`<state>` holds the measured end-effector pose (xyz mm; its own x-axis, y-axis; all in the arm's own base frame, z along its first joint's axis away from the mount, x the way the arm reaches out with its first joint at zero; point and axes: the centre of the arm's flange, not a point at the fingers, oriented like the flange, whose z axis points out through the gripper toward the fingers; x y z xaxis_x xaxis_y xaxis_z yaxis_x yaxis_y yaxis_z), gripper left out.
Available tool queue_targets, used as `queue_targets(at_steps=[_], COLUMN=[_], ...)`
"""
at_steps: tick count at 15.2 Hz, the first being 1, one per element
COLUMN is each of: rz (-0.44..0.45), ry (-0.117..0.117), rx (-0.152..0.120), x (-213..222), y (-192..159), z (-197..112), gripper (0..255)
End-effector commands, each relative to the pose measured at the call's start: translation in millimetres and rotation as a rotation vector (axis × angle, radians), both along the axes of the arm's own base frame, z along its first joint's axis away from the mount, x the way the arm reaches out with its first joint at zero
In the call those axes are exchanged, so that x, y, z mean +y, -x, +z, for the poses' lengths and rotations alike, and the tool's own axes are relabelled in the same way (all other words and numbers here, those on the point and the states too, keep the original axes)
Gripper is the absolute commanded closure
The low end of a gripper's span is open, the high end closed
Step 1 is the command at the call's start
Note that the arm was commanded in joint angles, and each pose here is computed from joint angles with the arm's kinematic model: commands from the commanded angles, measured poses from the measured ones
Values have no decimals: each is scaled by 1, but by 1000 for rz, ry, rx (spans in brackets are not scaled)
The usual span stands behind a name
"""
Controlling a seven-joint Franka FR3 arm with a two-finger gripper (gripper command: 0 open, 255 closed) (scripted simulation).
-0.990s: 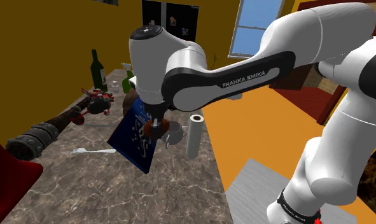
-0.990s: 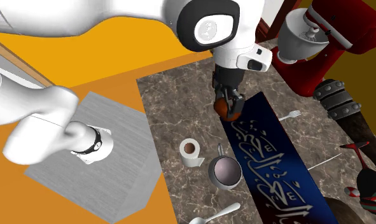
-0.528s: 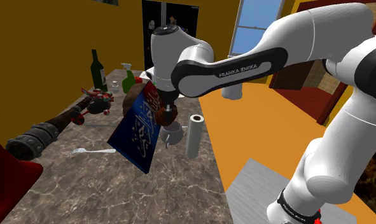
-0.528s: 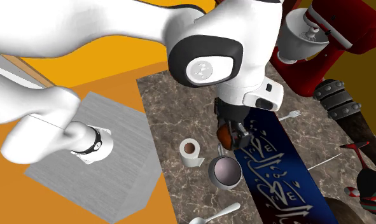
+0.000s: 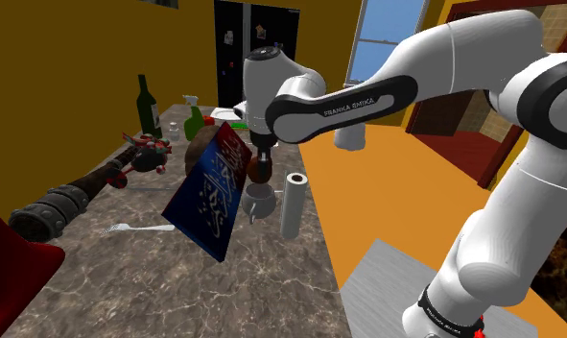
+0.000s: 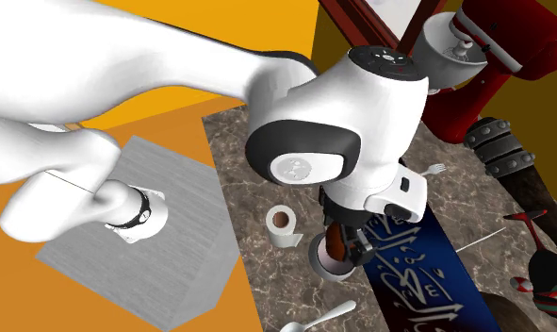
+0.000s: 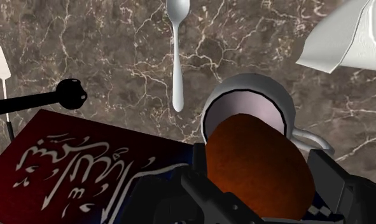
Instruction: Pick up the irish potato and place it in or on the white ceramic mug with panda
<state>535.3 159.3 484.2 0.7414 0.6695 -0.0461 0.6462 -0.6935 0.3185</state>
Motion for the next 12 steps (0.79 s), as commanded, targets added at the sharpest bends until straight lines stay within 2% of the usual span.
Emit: queue_targets(at_steps=[1, 10, 12], rz=[1, 1, 1], ry=[0, 0, 0], rx=[0, 0, 0], x=[-1, -1, -1], y=[-1, -1, -1], z=[-10, -58, -60], gripper=[255, 255, 255])
